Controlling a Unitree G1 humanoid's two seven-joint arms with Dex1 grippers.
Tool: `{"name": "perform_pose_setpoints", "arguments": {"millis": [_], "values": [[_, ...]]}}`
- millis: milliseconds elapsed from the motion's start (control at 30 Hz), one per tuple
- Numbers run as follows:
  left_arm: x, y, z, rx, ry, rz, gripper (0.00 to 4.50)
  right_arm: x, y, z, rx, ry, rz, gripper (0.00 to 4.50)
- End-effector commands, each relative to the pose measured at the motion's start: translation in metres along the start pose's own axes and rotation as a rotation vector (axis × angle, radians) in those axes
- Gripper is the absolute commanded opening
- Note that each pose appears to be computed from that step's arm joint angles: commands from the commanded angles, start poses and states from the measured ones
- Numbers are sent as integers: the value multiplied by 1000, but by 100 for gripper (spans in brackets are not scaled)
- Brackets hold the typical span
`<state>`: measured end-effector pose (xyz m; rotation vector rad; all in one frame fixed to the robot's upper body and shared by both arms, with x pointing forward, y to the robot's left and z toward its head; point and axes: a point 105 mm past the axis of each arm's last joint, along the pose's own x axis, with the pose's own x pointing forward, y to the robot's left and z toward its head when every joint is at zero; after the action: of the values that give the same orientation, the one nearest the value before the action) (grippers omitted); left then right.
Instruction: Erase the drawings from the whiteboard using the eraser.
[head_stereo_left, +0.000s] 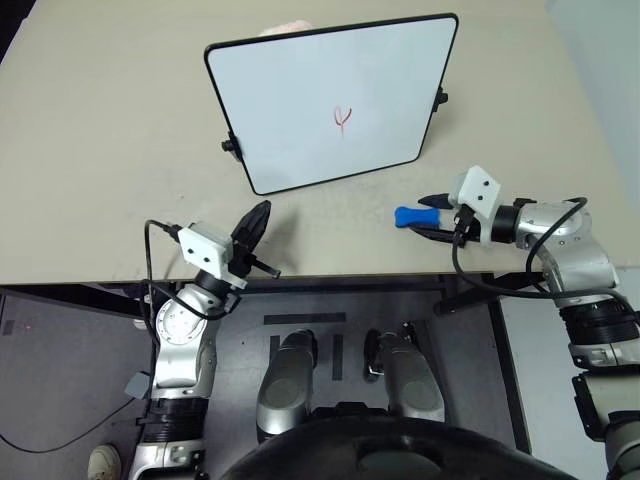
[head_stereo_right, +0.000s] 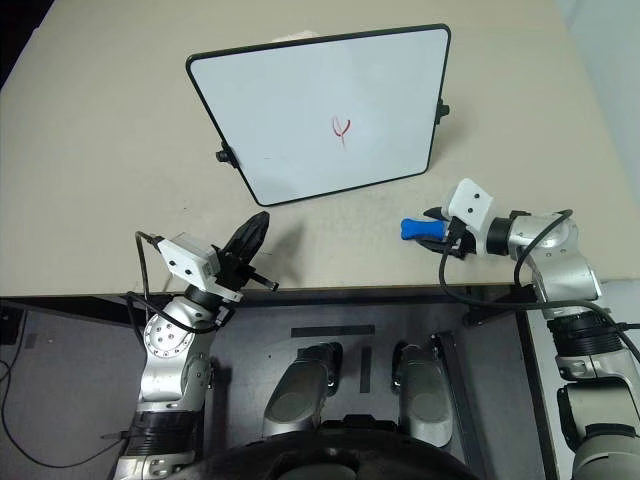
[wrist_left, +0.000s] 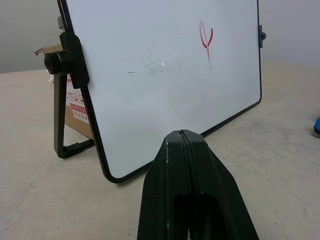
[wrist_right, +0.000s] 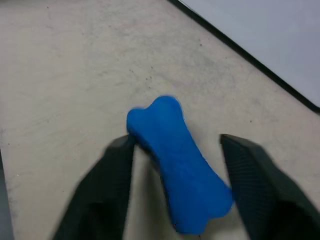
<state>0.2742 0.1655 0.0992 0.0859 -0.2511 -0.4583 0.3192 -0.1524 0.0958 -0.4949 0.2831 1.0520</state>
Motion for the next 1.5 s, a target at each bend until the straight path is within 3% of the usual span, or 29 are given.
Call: {"name": "perform_pose_setpoints", "arguments": {"millis": [33, 167, 533, 633, 800, 1500], "values": [[1, -2, 7, 24, -33, -3, 0, 0, 1, 9, -36, -29, 21, 134], [0, 0, 8, 29, -32, 3, 0, 2, 1, 7, -38, -23, 24, 2], [2, 0, 7, 31, -30, 1, 0, 2, 0, 9, -45, -31, 4, 2], [4, 1, 7, 31, -30, -2, 0, 1, -1, 9, -19, -27, 6, 68], [6, 1, 7, 29, -32, -6, 0, 2, -3, 8, -45, -16, -25, 230], [7, 2, 6, 31, -35, -8, 0, -16, -9, 37, -87, -77, -64, 230]]}}
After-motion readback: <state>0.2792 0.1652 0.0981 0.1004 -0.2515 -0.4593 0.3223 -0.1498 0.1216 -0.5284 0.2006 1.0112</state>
